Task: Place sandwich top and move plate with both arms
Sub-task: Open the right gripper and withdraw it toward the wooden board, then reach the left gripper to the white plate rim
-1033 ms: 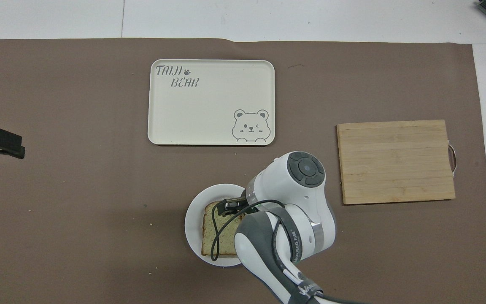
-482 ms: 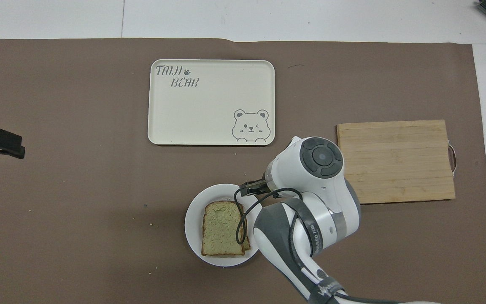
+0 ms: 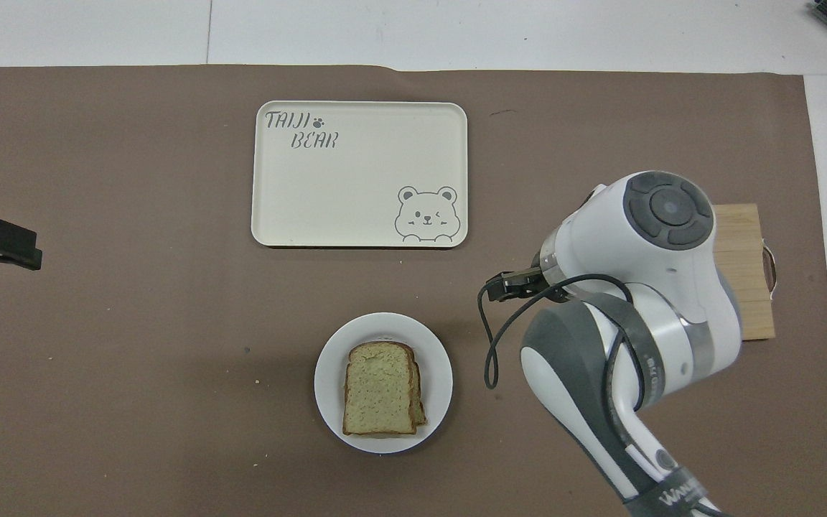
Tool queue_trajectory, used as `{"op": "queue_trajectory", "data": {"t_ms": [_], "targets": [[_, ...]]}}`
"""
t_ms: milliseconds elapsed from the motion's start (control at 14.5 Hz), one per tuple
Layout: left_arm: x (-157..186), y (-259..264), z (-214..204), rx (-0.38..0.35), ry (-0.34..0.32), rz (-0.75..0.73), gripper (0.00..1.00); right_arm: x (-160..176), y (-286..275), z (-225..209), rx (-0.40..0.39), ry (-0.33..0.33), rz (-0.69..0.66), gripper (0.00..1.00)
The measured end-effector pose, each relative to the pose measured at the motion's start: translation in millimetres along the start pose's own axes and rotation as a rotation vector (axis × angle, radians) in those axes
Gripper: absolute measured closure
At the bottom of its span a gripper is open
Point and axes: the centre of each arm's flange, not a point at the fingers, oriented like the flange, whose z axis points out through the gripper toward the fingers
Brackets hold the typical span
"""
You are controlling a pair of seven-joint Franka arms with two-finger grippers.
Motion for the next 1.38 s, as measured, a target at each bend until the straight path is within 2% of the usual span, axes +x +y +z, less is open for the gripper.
{"op": "queue_trajectory", "data": {"t_ms": [276,551,895,1378], "targets": [[-5,12,17,-0.035,-0.015,0.018,0.0,3,34,-24,-0.026,0.013,0.043,0.0],[-15,37,70,-0.071,0.002,0.051,0.0,-7,96,-61,-0.014,0.032,0.144,0.0],[-33,73,124,-0.157,-0.015,0.09,0.0,-27,141,-106,-0.005,0.03,0.224,0.0],[-46,99,186,-0.375,-0.029,0.177,0.0,-45,191,-144,0.003,0.057,0.317,0.0]]}}
